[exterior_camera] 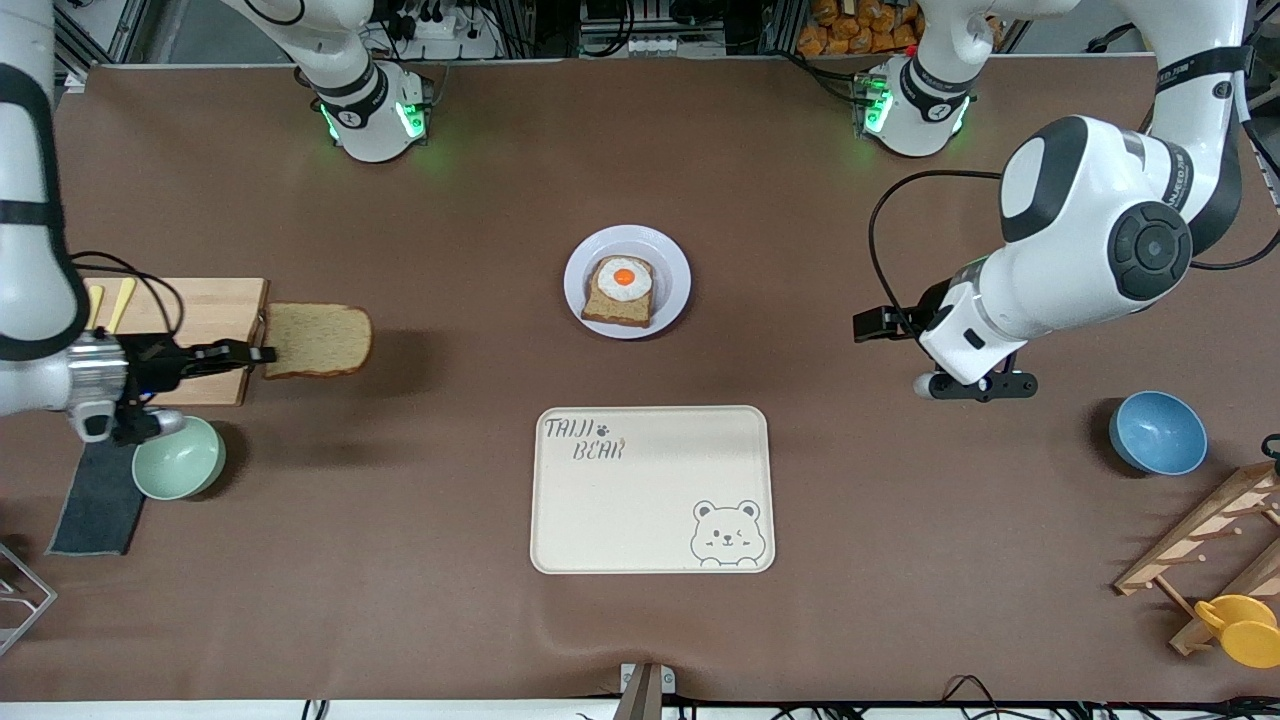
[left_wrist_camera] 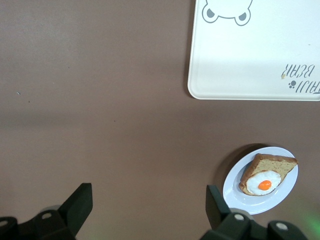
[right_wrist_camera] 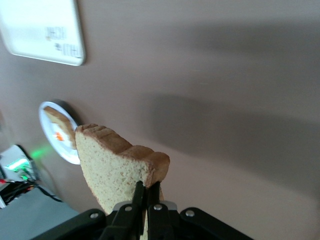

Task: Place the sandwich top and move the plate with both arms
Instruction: 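Lift the bread slice with the right gripper and carry it to the plate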

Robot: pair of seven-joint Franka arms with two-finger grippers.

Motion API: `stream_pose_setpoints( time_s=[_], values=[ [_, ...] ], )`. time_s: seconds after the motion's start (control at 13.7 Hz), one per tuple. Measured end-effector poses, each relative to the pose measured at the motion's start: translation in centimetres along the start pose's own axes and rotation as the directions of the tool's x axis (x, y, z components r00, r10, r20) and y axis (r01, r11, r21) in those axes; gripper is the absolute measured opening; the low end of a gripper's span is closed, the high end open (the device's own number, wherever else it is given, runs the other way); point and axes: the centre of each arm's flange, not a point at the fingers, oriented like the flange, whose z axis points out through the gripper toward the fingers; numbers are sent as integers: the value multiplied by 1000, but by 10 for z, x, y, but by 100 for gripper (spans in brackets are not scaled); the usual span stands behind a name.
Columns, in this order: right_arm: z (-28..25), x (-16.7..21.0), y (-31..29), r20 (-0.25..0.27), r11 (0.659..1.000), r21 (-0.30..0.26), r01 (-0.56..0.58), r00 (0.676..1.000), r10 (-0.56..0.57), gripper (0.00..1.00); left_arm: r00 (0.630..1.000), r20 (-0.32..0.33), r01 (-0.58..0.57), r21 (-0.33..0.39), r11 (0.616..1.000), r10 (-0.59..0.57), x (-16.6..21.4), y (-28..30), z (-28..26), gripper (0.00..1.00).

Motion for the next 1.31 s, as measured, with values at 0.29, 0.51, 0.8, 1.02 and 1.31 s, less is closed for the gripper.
stream_pose_setpoints(
  time_s=[0.29,0.51,0.8,1.02,1.31],
  values=[
    [35,-2,-54,-76,998,3,-58,995,58,5,1000,0,0,0,1000,0,0,0,0,100],
    [83,-10,-101,-121,995,33,-96,988,99,5,1000,3,0,1,1000,0,0,0,1,100],
    [163,-22,-143,-188,991,74,-114,974,126,5,1000,5,-2,2,1000,2,-1,1,3,100],
    [214,-31,-165,-222,988,84,-130,964,146,5,1000,5,-3,2,1000,3,-1,2,3,100],
    [253,-45,-180,-231,977,126,-172,953,197,5,1000,7,-3,2,1000,3,-2,2,4,100]
  ],
)
